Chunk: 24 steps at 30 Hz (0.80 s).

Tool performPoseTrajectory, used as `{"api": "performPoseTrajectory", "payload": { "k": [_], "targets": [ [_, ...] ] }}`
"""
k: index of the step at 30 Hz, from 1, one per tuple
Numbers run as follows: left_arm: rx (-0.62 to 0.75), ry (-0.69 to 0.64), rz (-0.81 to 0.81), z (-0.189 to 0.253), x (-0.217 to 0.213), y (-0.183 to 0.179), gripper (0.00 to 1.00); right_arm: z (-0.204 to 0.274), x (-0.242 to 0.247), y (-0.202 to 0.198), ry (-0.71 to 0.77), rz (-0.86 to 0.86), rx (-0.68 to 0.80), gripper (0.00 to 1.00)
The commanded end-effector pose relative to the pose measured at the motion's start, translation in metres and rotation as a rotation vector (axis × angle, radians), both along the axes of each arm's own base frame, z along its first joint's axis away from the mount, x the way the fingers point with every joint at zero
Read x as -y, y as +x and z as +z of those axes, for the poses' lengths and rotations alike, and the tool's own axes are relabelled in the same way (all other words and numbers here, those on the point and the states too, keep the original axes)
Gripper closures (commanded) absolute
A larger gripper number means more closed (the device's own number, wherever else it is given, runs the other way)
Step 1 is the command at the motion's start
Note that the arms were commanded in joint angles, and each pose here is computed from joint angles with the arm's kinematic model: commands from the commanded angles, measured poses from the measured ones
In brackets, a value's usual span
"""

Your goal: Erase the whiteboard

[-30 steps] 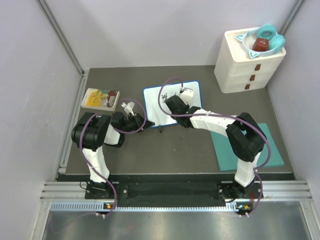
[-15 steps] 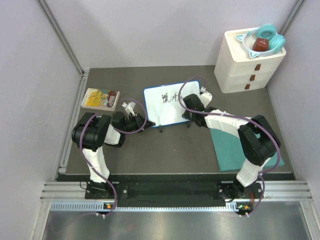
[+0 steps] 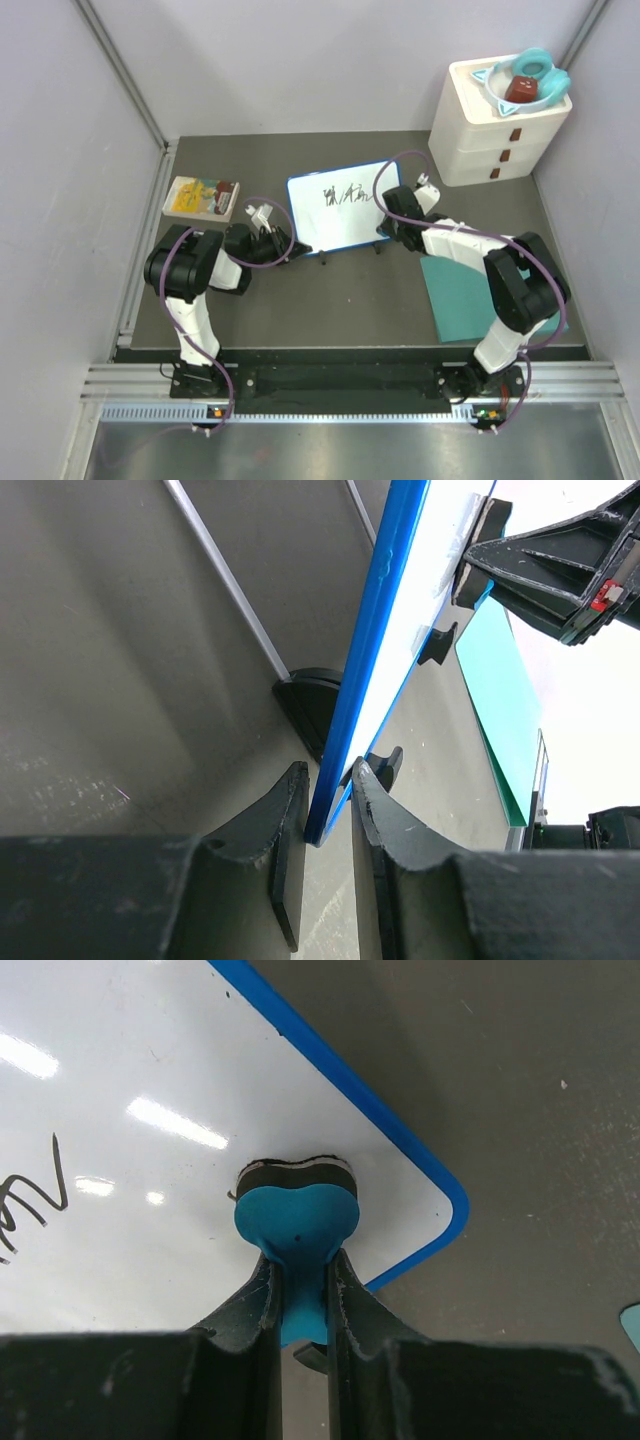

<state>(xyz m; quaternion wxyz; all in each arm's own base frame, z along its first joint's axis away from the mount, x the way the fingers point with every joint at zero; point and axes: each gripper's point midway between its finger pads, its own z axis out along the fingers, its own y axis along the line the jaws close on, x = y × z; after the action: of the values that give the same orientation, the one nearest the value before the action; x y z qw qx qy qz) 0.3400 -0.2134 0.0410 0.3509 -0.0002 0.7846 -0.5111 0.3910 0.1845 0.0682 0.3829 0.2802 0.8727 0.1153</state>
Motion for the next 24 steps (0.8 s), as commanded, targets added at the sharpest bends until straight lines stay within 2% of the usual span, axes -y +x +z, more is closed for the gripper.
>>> {"api": "performPoseTrajectory", "payload": {
  "k": [1, 9, 17, 24],
  "targets": [
    [-0.110, 0.091, 0.049, -0.034, -0.011, -0.008, 0.96, -0.007, 0.005, 0.013, -0.053, 0.004, 0.019, 1.00],
    [-0.116, 0.098, 0.056, -0.035, -0.013, -0.008, 0.96, 0.055, -0.028, 0.040, -0.085, 0.107, 0.162, 1.00],
    [-0.112, 0.109, 0.044, -0.036, -0.009, -0.009, 0.98, 0.096, -0.047, 0.056, -0.076, 0.181, 0.280, 1.00],
    [-0.109, 0.123, 0.037, -0.036, -0.007, -0.009, 1.00, 0.086, -0.084, 0.076, -0.110, 0.282, 0.237, 1.00]
  ]
}}
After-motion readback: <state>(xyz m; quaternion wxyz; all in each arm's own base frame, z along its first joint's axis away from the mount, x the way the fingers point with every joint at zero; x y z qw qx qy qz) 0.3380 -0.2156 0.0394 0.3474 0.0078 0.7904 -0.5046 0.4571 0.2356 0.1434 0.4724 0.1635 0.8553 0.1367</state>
